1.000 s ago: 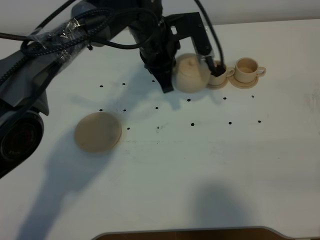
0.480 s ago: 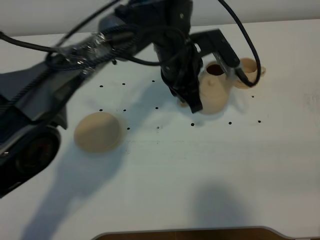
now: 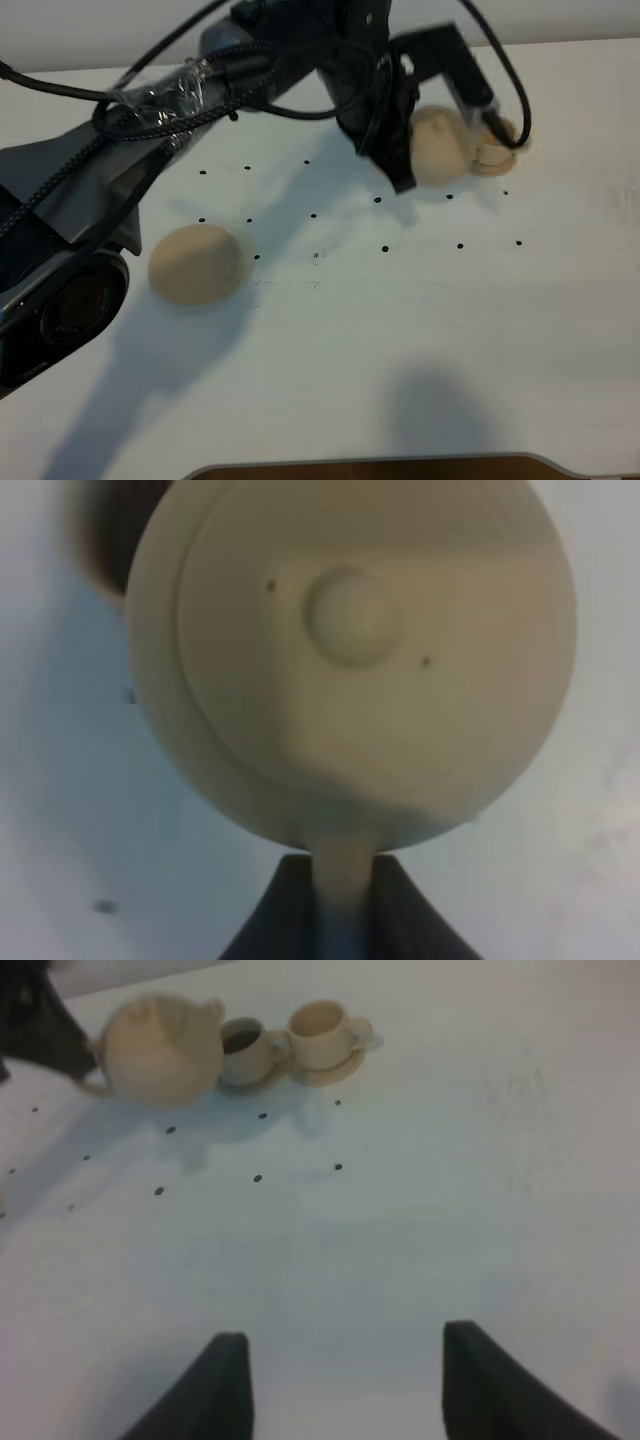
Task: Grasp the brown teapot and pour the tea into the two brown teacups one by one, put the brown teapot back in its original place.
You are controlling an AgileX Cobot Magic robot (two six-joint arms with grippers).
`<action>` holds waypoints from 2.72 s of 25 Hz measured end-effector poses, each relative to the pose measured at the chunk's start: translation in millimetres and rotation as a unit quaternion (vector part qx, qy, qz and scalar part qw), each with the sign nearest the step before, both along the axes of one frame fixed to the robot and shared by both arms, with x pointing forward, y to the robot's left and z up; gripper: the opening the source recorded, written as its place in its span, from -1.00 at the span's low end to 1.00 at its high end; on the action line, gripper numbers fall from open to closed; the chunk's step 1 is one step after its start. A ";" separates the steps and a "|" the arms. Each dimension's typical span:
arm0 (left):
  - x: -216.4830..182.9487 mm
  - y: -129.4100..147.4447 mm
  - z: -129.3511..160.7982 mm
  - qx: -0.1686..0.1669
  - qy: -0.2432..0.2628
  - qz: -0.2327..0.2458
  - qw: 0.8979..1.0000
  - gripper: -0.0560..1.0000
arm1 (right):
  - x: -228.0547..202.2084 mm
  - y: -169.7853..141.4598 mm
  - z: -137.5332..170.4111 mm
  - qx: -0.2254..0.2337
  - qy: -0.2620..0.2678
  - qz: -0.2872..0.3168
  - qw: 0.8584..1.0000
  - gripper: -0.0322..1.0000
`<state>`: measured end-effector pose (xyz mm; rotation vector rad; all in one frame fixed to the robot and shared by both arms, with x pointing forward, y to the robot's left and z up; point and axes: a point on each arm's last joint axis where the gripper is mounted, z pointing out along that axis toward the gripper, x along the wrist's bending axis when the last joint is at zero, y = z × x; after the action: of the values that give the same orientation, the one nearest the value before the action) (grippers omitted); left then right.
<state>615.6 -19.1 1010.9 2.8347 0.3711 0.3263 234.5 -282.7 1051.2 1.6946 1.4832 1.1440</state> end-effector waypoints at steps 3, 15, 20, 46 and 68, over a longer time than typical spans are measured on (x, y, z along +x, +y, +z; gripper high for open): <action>6.3 -0.1 14.9 -0.003 -0.041 -0.001 0.999 -0.63 | 0.0 0.0 0.0 0.000 0.000 0.000 1.000 -0.08; 44.8 -18.7 -4.8 -0.043 -0.127 -0.004 0.991 -0.63 | 0.0 0.0 0.0 0.000 0.000 0.000 1.000 -0.08; 68.1 -14.4 -18.6 -0.047 -0.193 -0.031 0.980 -0.63 | 0.0 0.0 0.0 0.000 0.000 0.000 1.000 -0.08; 109.7 -6.6 -80.6 0.012 -0.323 -0.181 0.929 -0.63 | 0.0 0.0 0.0 0.000 0.000 0.000 1.000 -0.08; 112.1 -8.8 -79.8 0.081 -0.379 -0.297 0.872 -0.63 | 0.0 0.0 0.0 0.000 0.000 0.000 1.000 -0.08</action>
<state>727.7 -27.9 931.1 2.5109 -0.6964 1.2861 234.5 -282.7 1051.2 1.6946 1.4832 1.1440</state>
